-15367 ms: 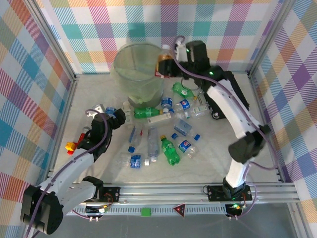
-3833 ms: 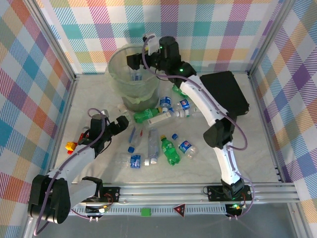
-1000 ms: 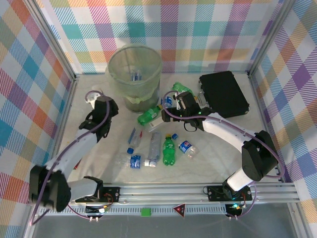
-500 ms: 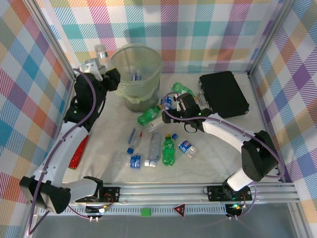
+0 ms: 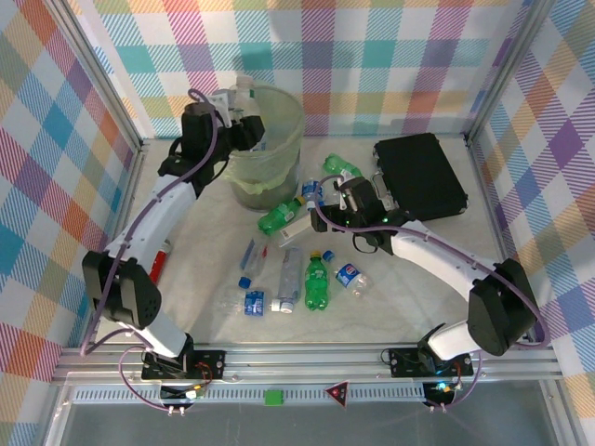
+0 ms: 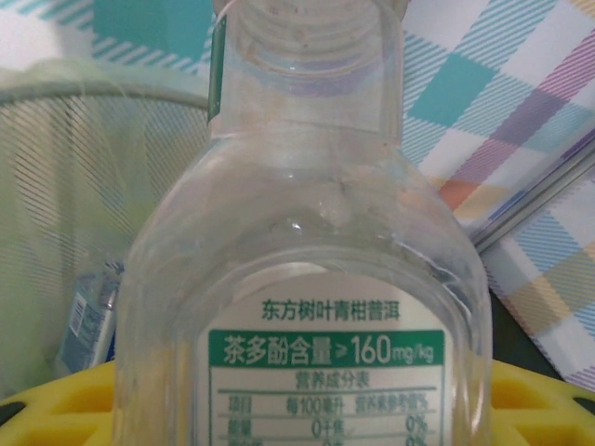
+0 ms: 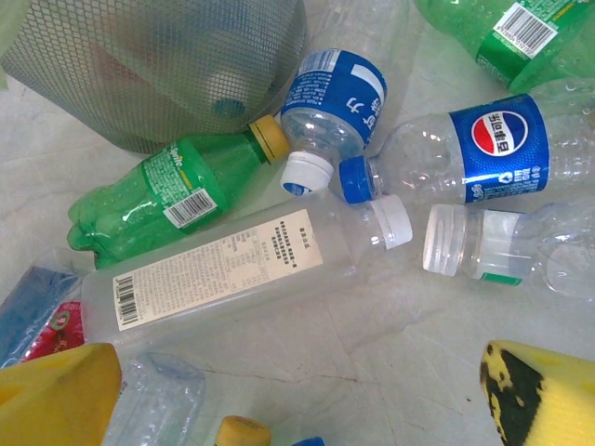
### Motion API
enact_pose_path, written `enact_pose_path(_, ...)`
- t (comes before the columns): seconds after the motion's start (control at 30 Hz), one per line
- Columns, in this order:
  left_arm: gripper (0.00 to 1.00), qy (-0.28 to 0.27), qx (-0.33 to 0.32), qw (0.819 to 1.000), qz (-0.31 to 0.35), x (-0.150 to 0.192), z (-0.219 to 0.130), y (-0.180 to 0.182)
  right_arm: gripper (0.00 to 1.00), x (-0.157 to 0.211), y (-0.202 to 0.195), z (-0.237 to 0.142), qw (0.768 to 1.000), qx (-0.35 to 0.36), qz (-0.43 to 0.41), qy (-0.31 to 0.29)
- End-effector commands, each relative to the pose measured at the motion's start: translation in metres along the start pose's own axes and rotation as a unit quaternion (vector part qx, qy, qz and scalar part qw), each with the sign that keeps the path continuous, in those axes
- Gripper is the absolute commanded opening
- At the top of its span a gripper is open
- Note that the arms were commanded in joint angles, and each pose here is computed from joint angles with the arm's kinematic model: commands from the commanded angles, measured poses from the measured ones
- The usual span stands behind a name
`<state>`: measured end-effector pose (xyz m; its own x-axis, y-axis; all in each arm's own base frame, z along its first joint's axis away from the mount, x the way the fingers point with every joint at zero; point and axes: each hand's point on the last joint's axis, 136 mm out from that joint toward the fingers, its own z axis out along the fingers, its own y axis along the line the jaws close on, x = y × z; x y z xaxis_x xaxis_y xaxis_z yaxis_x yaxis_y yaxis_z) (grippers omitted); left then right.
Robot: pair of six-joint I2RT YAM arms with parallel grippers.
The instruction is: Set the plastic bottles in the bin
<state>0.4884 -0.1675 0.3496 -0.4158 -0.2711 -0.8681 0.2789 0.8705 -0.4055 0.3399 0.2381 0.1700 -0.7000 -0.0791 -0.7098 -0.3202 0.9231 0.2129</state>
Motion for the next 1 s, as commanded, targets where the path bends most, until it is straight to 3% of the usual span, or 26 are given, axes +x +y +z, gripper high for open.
enact_pose_path(0.0,0.47,0.015,0.001,1.0,-0.004,-0.001,0.01,0.003,0.99,0.003,-0.003,-0.005,1.0,0.008,-0.006,-0.002)
enact_pose_path(0.2,0.51,0.042,-0.017,0.999,-0.006,0.015,0.036,0.016,0.99,0.003,-0.003,-0.005,1.0,0.009,-0.008,-0.001)
enact_pose_path(0.37,0.77,0.046,-0.02,0.999,-0.011,0.016,0.042,0.018,0.99,0.003,-0.004,-0.007,1.0,0.012,-0.008,-0.002)
enact_pose_path(0.5,0.88,0.03,-0.015,0.999,-0.011,0.006,0.035,0.013,0.99,0.003,-0.006,-0.007,1.0,0.016,-0.007,-0.001)
enact_pose_path(0.7,1.0,-0.013,0.004,1.0,-0.014,-0.023,0.008,-0.004,0.99,0.001,-0.003,-0.005,1.0,0.01,-0.001,-0.002)
enact_pose_path(0.83,1.0,-0.043,0.009,0.999,-0.027,-0.039,-0.026,-0.013,0.99,0.002,-0.003,-0.001,1.0,0.008,0.004,-0.002)
enact_pose_path(0.97,1.0,-0.051,0.0,0.998,-0.04,-0.033,-0.067,-0.015,0.99,0.006,-0.005,0.002,1.0,0.013,0.008,0.001)
